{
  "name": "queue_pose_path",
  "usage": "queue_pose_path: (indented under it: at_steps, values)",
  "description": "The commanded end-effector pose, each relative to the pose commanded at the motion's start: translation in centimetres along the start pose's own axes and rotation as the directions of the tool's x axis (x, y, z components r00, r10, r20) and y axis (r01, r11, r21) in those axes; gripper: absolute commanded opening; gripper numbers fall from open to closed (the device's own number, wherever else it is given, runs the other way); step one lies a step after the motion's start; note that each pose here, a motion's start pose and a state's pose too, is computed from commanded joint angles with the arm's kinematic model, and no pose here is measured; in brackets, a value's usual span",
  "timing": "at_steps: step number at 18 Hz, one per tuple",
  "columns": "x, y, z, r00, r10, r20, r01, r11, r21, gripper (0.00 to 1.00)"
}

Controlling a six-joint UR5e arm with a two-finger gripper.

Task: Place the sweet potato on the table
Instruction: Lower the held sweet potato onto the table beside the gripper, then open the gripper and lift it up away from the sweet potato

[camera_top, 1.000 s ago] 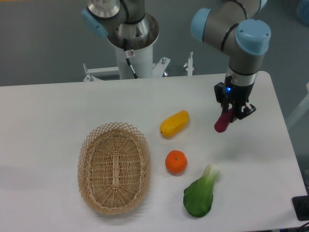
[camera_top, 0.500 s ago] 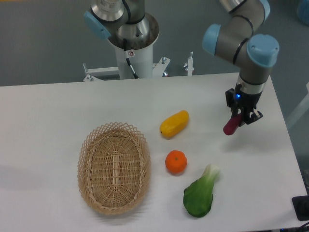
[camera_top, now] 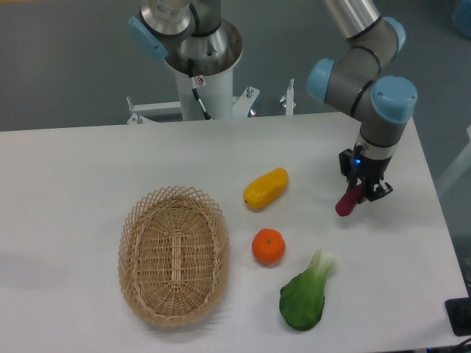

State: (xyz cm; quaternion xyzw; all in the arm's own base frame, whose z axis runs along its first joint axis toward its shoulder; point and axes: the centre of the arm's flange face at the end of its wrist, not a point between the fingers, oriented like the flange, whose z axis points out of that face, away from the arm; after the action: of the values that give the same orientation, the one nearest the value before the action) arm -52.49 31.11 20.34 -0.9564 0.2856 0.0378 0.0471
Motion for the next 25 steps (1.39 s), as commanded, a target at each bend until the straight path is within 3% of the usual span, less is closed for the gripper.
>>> queue_pose_path:
  at_steps: [7,9,12,16,20,25]
  values:
    - [0.0,-0.1,0.2,1.0,-0.005,-0.001,0.005,1.0,0.002,0.44]
    - [-0.1,-0.1,0.1,1.0,-0.004,0.002,0.004,1.0,0.001,0.55]
    - [-0.5,0.0,-0.3,1.0,-0.005,0.01,0.005,1.0,-0.003,0.87]
    - [-1.3,0.1,-1.3,0.999,-0.004,0.034,0.005,1.0,-0.009,1.0]
    - [-3.2,-0.1,-4.1,0.992,-0.077,0.096,0.078,0.997,-0.011,1.0]
    - [-5.6,-2.3,-9.2,0.98,-0.107,0.167,0.109,0.994,-0.006,1.0]
